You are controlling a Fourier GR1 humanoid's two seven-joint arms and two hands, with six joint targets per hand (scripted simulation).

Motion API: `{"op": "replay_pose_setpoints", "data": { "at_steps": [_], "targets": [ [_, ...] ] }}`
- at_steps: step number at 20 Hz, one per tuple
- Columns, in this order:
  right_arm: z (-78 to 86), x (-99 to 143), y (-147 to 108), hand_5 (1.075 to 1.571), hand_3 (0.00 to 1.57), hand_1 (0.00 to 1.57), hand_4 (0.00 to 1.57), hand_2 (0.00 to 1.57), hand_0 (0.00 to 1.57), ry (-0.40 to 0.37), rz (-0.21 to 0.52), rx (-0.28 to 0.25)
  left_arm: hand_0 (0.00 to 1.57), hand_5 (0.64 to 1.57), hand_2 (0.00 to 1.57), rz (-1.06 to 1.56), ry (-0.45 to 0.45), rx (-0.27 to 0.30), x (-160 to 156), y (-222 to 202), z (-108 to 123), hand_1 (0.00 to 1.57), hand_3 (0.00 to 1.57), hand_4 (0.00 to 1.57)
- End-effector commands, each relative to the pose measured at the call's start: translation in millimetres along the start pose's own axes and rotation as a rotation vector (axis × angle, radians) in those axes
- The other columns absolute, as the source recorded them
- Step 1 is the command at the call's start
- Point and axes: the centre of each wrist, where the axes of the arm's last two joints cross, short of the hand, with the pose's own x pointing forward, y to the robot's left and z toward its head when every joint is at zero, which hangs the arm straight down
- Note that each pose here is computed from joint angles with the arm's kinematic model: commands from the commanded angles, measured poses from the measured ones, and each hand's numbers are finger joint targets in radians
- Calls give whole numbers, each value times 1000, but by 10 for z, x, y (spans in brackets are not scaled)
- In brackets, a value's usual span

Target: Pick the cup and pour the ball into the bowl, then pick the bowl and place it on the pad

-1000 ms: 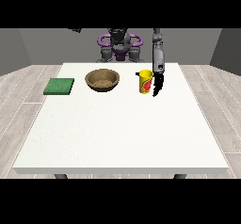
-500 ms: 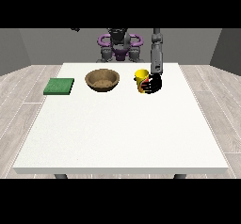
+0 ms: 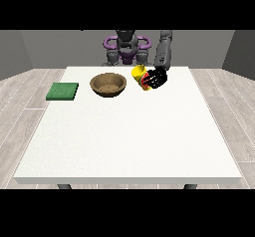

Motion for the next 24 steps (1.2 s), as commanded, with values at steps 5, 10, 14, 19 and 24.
{"op": "replay_pose_setpoints", "data": {
  "at_steps": [5, 10, 14, 19, 24],
  "targets": [
    [-98, -179, -128, 1560, 0, 0, 279, 0, 0, 22, 1, -11, 1405, 1548, 1571, -254, -37, -32, 507, -443, -375, 1405, 1571, 1058],
    [15, -208, 10, 1564, 0, 0, 334, 0, 0, 25, -34, 37, 1425, 1558, 1571, -391, 6, -15, 441, -447, -357, 1425, 1571, 1010],
    [-109, -217, -12, 1562, 0, 0, 338, 0, 0, 35, -12, 38, 1358, 1566, 1571, -596, -71, 47, 538, -380, -566, 1358, 1571, 843],
    [-212, -301, 55, 1564, 0, 0, 360, 0, 0, 63, -10, 43, 1353, 1550, 1571, -843, -188, 11, 631, -439, -691, 1353, 1571, 842],
    [-215, -511, 16, 1565, 0, 0, 378, 0, 0, 111, -31, -1, 1326, 1480, 1433, -1013, -273, -177, 740, -908, -459, 1326, 1427, 979]
  ]
}}
